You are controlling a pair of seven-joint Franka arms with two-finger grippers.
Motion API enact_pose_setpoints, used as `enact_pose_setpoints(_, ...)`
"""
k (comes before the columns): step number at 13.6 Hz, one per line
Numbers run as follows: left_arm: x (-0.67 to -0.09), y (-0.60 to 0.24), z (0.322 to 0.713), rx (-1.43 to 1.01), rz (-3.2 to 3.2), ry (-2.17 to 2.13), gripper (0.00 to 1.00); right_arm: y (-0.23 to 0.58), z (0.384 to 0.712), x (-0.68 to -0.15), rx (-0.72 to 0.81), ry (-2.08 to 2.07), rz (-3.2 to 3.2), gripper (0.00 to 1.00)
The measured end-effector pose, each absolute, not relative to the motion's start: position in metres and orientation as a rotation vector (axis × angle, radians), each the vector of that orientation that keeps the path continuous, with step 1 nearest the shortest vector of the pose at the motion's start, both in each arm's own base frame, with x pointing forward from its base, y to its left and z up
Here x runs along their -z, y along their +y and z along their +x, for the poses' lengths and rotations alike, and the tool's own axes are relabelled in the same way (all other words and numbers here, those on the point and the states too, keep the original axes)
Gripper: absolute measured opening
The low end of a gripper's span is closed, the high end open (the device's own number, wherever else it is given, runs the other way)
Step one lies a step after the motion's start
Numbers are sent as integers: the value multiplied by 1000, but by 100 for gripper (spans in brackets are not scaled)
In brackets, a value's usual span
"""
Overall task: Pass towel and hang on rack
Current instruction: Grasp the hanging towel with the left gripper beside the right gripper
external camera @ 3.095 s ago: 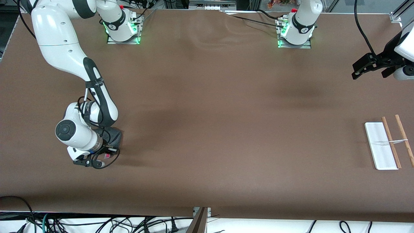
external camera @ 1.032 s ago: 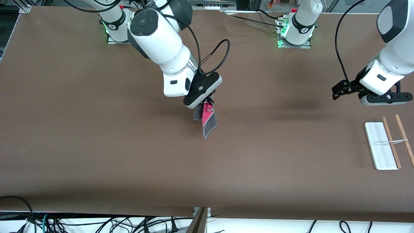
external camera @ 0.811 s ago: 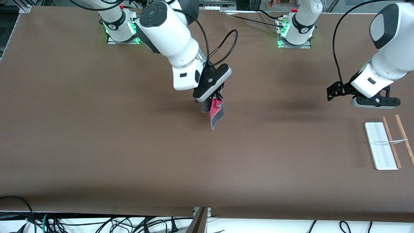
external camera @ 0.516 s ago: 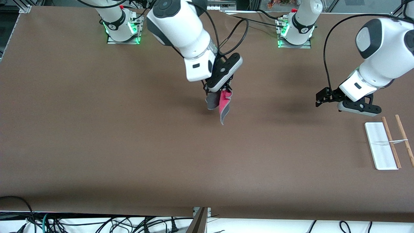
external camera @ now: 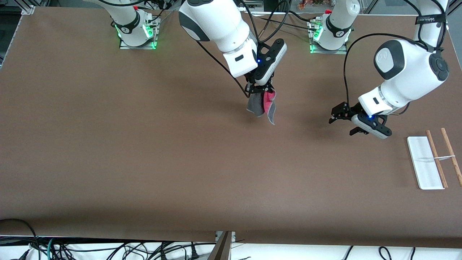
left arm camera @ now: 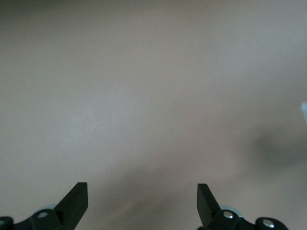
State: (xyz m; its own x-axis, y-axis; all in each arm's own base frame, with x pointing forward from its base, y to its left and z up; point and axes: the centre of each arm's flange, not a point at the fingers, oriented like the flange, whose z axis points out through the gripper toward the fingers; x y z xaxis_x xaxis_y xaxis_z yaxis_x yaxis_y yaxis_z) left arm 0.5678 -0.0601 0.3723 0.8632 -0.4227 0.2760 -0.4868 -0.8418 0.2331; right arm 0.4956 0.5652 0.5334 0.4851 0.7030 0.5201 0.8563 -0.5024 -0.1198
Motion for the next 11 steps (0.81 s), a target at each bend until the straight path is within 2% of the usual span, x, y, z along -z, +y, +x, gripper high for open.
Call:
enact_pose_setpoints(7,-331,-75,572,-518,2361,-1263,100,550,528,-521,761,-1605,-2216,2)
enact_pose_setpoints(11,-319,-138,592,-631,2145,-1491,100,545,537,-520,829,-1671,-2167,2)
